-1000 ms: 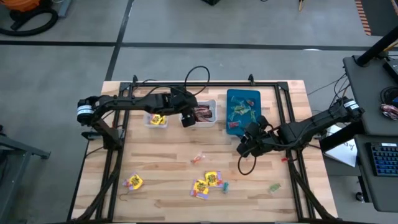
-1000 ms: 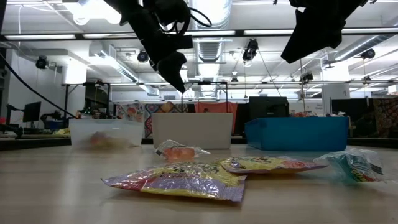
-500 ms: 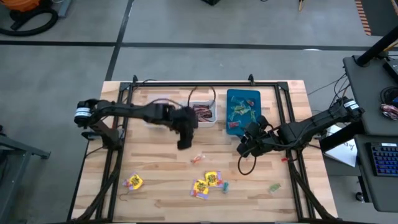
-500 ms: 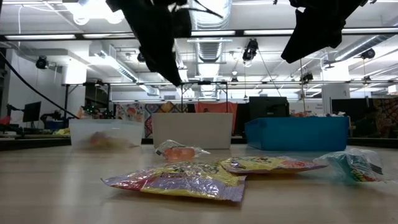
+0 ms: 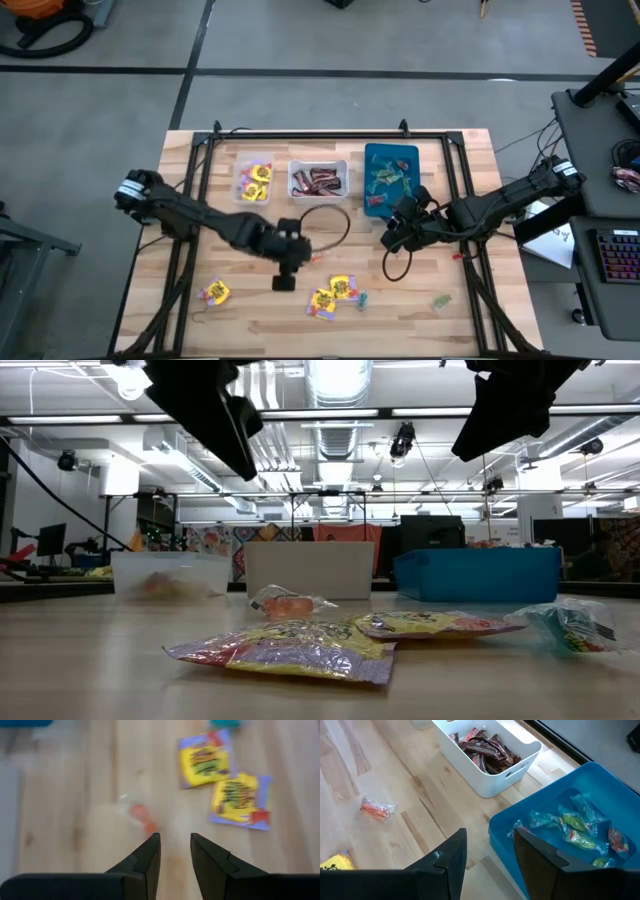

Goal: Sort candy
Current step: Put the yellow candy into the transparent bin

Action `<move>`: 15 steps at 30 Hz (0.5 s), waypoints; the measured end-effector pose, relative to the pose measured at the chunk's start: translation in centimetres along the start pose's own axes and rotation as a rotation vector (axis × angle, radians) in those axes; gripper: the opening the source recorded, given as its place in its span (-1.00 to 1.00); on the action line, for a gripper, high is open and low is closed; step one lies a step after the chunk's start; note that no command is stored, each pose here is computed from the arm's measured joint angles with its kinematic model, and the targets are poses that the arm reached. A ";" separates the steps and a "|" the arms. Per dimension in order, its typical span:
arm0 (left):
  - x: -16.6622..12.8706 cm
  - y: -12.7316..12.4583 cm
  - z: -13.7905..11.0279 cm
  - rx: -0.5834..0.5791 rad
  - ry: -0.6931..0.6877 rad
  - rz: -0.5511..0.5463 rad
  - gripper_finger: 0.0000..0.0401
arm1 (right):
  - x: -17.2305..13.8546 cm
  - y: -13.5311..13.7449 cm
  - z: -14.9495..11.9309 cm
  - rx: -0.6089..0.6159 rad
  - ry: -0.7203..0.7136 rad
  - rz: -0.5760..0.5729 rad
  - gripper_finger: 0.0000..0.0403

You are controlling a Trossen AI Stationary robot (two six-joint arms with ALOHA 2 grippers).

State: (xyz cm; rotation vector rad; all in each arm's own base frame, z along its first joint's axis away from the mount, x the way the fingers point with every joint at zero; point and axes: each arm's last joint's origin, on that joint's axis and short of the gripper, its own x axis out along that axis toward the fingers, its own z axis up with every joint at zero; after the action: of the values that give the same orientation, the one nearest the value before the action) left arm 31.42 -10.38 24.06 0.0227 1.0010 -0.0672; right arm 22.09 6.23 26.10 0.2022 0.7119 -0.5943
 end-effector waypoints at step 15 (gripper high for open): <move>3.2 -3.3 -3.0 -0.080 -0.284 -0.136 -0.53 | 0.0 0.0 0.0 0.002 -0.001 0.002 -0.25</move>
State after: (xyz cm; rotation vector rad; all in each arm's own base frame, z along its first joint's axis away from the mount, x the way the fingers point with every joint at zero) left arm 30.43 -13.66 19.78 -0.1252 0.7193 -0.1511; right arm 22.12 6.24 26.11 0.2041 0.7097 -0.5933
